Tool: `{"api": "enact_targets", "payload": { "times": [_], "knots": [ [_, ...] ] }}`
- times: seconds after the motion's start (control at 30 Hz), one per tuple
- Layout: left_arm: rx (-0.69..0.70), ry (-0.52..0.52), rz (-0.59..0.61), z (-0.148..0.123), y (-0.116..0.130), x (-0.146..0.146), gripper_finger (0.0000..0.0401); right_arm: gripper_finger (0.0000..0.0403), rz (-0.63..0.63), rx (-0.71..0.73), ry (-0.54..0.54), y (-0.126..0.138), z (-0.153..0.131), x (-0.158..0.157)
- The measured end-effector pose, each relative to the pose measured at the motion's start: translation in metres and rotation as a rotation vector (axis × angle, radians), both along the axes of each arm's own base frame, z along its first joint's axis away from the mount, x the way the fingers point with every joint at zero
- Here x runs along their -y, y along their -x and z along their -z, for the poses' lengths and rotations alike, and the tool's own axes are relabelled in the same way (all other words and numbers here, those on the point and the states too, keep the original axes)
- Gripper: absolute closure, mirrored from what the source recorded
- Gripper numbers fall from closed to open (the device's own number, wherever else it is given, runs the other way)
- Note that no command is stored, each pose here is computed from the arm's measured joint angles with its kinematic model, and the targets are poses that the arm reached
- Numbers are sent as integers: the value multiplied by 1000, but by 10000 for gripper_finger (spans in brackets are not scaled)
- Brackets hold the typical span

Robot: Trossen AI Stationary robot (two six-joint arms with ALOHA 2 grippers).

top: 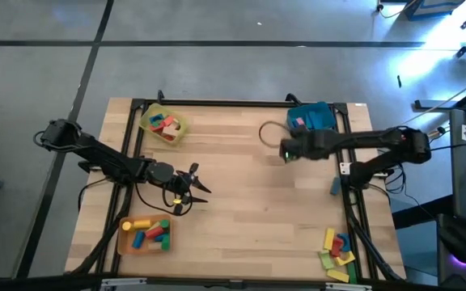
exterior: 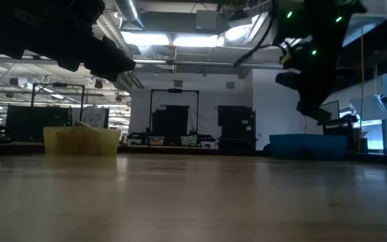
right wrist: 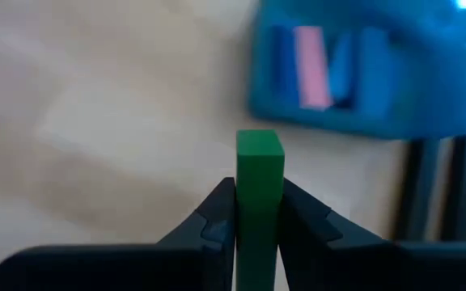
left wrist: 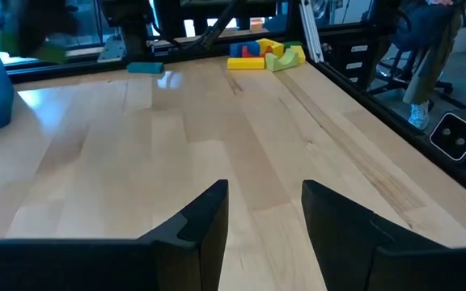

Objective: Sort blocks by size
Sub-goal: Put the green rectangular block into the blue bin, then put the blue rectangular block into the blue bin

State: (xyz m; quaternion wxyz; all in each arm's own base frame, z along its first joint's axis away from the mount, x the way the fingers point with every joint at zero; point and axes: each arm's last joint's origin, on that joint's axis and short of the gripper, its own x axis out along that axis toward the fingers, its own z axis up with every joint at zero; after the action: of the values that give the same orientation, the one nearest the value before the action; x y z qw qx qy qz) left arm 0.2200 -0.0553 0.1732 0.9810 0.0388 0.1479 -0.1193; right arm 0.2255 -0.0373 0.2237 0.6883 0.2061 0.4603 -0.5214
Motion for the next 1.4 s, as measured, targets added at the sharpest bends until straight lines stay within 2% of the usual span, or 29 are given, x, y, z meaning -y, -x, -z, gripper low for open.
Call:
{"api": "enact_targets", "payload": {
  "times": [0.2,0.4,0.53,0.7,0.93,1.07,1.4],
  "knots": [
    [2,-13,4,0,0,0,258,334,87,-90,85,13,-2,57],
    [4,-21,7,0,0,0,258,333,122,-69,159,20,-5,103],
    [5,-27,9,0,0,0,258,334,123,-46,135,22,0,124],
    [8,-42,13,0,0,0,258,335,140,-120,72,26,20,144],
    [4,-50,16,1,0,0,258,330,179,-128,26,32,31,158],
    [4,-50,16,1,0,0,258,299,194,-122,28,34,31,161],
    [2,-46,14,1,0,0,258,175,172,-77,-23,34,28,157]
  ]
}}
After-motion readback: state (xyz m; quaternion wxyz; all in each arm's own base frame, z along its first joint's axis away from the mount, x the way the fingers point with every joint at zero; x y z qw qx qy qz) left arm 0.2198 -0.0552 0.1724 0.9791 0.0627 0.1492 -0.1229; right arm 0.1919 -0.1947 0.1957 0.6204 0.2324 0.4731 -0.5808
